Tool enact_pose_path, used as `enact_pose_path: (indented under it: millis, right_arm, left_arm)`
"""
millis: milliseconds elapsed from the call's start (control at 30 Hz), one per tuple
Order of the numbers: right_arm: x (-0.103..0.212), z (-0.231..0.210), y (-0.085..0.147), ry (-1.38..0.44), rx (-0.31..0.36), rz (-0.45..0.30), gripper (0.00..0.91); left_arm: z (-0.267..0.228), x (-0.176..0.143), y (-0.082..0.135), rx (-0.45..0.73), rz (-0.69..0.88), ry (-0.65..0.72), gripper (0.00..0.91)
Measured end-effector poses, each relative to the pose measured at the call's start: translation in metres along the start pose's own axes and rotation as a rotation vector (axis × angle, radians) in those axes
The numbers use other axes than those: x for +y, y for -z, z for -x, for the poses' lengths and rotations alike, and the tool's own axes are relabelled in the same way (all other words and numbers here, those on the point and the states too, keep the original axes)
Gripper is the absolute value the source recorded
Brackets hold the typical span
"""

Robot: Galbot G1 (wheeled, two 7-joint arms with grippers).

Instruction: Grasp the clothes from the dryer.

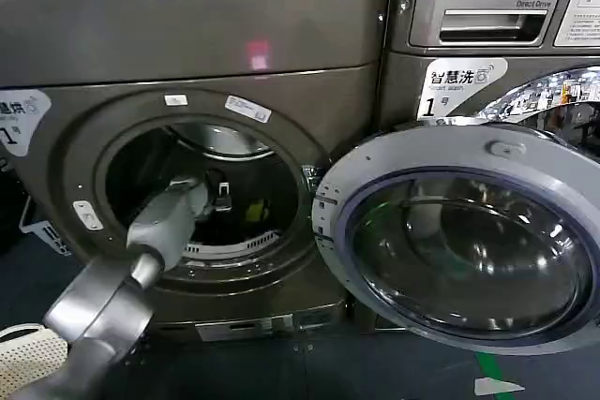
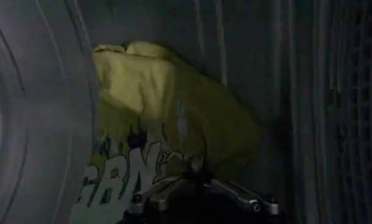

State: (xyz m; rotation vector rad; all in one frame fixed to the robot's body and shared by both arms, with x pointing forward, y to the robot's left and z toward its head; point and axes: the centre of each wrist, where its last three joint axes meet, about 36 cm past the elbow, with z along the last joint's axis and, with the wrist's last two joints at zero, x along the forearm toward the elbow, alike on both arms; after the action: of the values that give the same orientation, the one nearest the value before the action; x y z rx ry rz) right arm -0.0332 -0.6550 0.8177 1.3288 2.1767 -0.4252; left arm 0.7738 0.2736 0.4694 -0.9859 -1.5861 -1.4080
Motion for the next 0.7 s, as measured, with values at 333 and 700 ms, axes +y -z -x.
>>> enact_pose_path:
  millis: [333, 700]
  right_arm:
    - [0.004, -0.002, -0.001, 0.008, -0.007, 0.005, 0.907]
    - [0.002, -0.008, 0.003, 0.004, -0.02, 0.009, 0.907]
  left_arm:
    - [-0.004, -0.003, -0.001, -0.24, -0.219, 0.195, 0.0]
    - [0.004, -0.041, 0.003, -0.596, -0.585, 0.569, 0.0]
